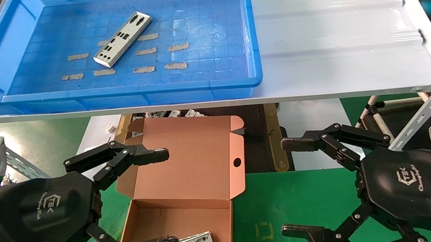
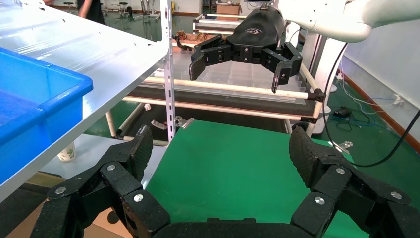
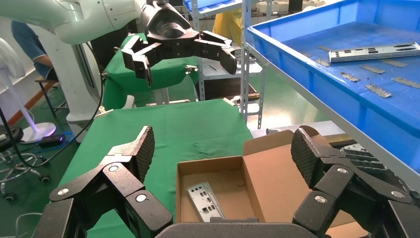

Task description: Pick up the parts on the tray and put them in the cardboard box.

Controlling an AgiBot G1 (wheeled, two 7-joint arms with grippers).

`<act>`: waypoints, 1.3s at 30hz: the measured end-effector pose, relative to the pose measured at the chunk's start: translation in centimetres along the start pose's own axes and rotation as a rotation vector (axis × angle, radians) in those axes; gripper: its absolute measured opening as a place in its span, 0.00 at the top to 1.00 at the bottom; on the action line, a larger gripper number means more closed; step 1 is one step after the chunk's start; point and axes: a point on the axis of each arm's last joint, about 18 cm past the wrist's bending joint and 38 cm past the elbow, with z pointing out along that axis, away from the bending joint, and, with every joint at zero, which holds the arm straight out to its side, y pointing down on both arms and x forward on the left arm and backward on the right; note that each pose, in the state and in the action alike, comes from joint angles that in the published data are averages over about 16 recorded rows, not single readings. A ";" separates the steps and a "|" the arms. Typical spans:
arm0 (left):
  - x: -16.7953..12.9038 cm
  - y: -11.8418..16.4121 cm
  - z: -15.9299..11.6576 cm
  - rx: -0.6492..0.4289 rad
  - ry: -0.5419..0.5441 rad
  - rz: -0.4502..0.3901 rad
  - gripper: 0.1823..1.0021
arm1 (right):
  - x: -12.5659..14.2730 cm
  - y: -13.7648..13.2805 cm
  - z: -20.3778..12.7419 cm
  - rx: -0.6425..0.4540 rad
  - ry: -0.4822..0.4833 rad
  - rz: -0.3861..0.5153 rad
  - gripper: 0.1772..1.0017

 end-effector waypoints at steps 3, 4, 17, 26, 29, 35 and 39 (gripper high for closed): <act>0.0 0.0 0.0 0.000 0.000 -0.001 0.00 | 0.0 0.0 0.0 0.000 0.000 0.000 0.00; 0.0 0.0 0.0 0.000 0.000 -0.001 0.00 | 0.0 0.0 0.0 0.000 0.000 0.000 0.00; 0.0 0.1 0.0 0.000 0.001 -0.002 0.00 | 0.0 0.0 0.0 0.000 0.000 0.000 0.00; 0.0 0.1 0.0 0.000 0.002 -0.002 0.00 | 0.0 0.0 0.0 0.000 0.000 0.000 0.00; 0.0 0.1 0.0 0.000 0.002 -0.002 0.00 | 0.0 0.0 0.0 0.000 0.000 0.000 0.00; 0.0 0.1 0.0 0.000 0.002 -0.002 0.00 | 0.0 0.0 0.0 0.000 0.000 0.000 0.00; 0.0 0.1 0.0 0.000 0.002 -0.002 0.00 | 0.0 0.0 0.0 0.000 0.000 0.000 0.00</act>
